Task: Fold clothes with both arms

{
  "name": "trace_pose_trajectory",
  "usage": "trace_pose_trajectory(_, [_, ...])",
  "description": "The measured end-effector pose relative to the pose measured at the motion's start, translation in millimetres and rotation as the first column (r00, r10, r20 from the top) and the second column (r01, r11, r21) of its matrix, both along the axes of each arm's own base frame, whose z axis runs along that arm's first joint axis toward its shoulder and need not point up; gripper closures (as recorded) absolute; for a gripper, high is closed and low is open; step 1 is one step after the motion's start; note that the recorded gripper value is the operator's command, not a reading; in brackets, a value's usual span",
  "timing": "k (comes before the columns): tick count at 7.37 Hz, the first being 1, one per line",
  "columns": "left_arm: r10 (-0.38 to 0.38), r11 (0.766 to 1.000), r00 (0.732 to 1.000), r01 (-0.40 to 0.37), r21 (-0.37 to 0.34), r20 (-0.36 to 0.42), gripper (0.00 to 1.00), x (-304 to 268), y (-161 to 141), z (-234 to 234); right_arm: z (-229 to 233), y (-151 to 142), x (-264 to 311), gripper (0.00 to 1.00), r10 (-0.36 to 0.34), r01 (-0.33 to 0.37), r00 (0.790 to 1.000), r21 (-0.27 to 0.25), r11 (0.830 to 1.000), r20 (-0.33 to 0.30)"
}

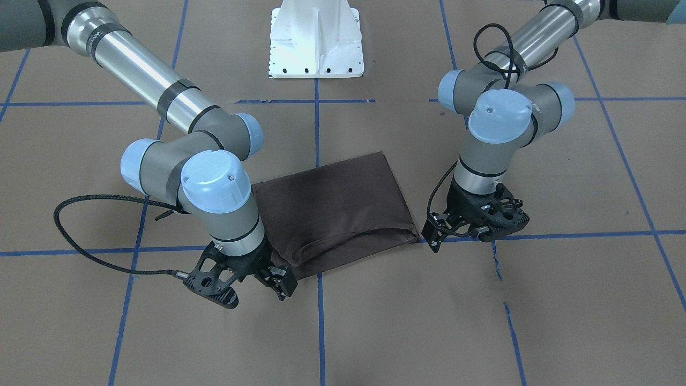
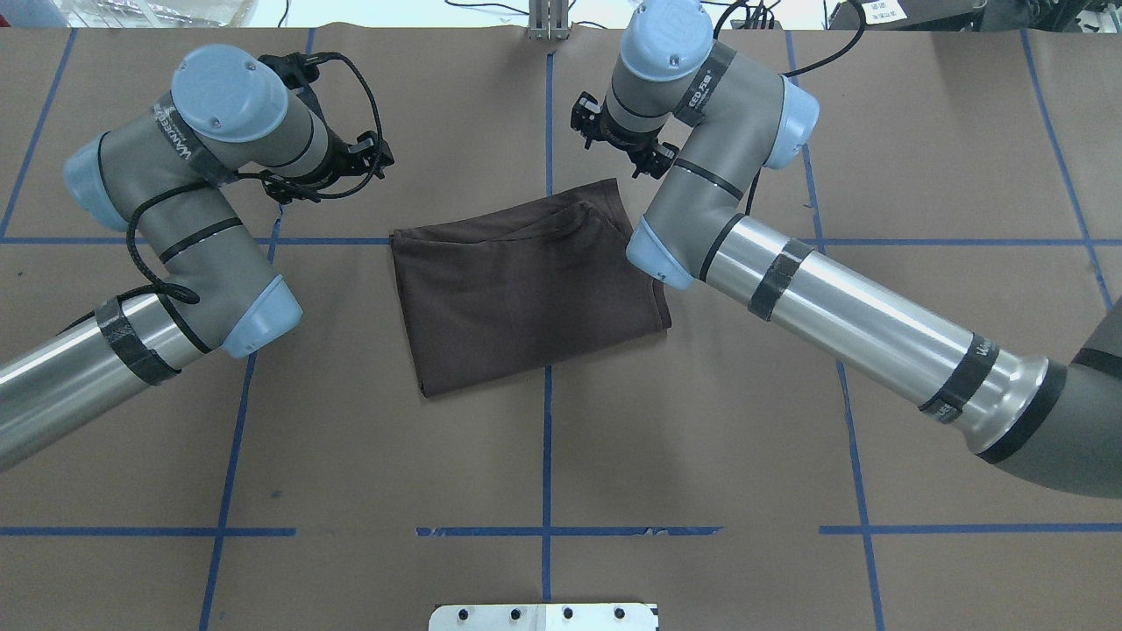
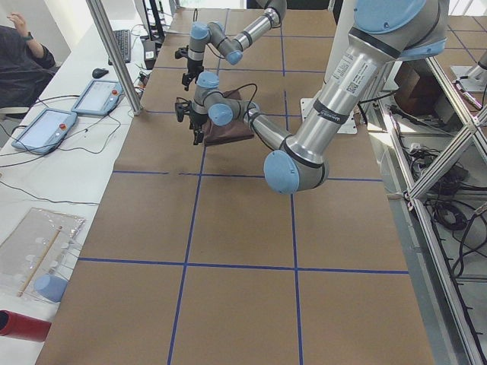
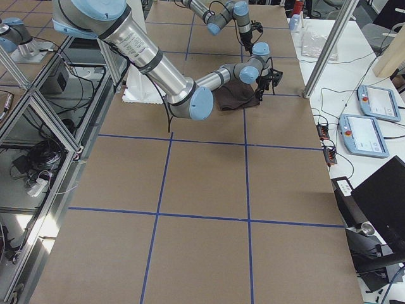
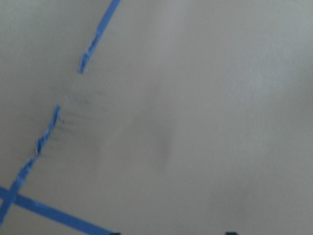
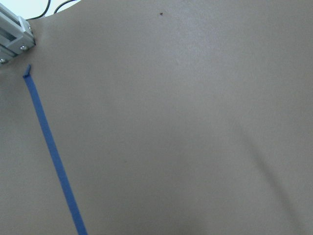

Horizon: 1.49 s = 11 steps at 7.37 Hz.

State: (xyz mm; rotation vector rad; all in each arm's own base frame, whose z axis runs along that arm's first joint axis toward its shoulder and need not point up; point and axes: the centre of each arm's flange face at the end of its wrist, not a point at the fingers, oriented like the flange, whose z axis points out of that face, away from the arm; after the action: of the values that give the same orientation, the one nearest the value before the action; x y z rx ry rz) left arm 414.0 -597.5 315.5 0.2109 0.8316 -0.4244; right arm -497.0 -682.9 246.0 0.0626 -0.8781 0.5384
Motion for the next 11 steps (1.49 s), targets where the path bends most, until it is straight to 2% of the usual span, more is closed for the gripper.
trace_pose_trajectory(2, [0.077, 0.991, 0.996, -0.081, 0.103, 0.045, 0.00, -50, -7, 6, 50, -26, 94, 0.00, -0.113, 0.117, 0.992, 0.070, 0.991, -0.053])
trace_pose_trajectory(3, [0.143, 0.975, 0.987, -0.153, 0.160, 0.077, 0.00, -99, -11, 22, 83, -25, 151, 0.00, -0.188, 0.203, 0.975, 0.129, 0.971, -0.123])
trace_pose_trajectory(4, [0.208, 0.946, 0.968, -0.235, 0.224, 0.138, 0.00, -162, -16, 49, 109, -19, 211, 0.00, -0.262, 0.297, 0.943, 0.167, 0.940, -0.203])
trace_pose_trajectory(5, [0.248, 0.912, 0.943, -0.305, 0.274, 0.224, 0.00, -229, -17, 84, 134, -10, 269, 0.00, -0.329, 0.380, 0.908, 0.180, 0.907, -0.260])
trace_pose_trajectory(6, [0.275, 0.878, 0.908, -0.371, 0.303, 0.317, 0.00, -293, -12, 121, 166, 7, 328, 0.00, -0.387, 0.445, 0.879, 0.186, 0.876, -0.277])
trace_pose_trajectory(8, [0.315, 0.816, 0.823, -0.489, 0.308, 0.472, 0.00, -405, 10, 188, 247, 56, 447, 0.00, -0.461, 0.514, 0.851, 0.223, 0.828, -0.253])
trace_pose_trajectory(9, [0.342, 0.795, 0.805, -0.523, 0.308, 0.484, 0.00, -450, 29, 217, 285, 89, 501, 0.00, -0.472, 0.526, 0.846, 0.248, 0.814, -0.246])
trace_pose_trajectory(11, [0.408, 0.758, 0.826, -0.544, 0.360, 0.390, 0.00, -479, 61, 254, 334, 152, 546, 0.00, -0.471, 0.530, 0.845, 0.284, 0.799, -0.251])
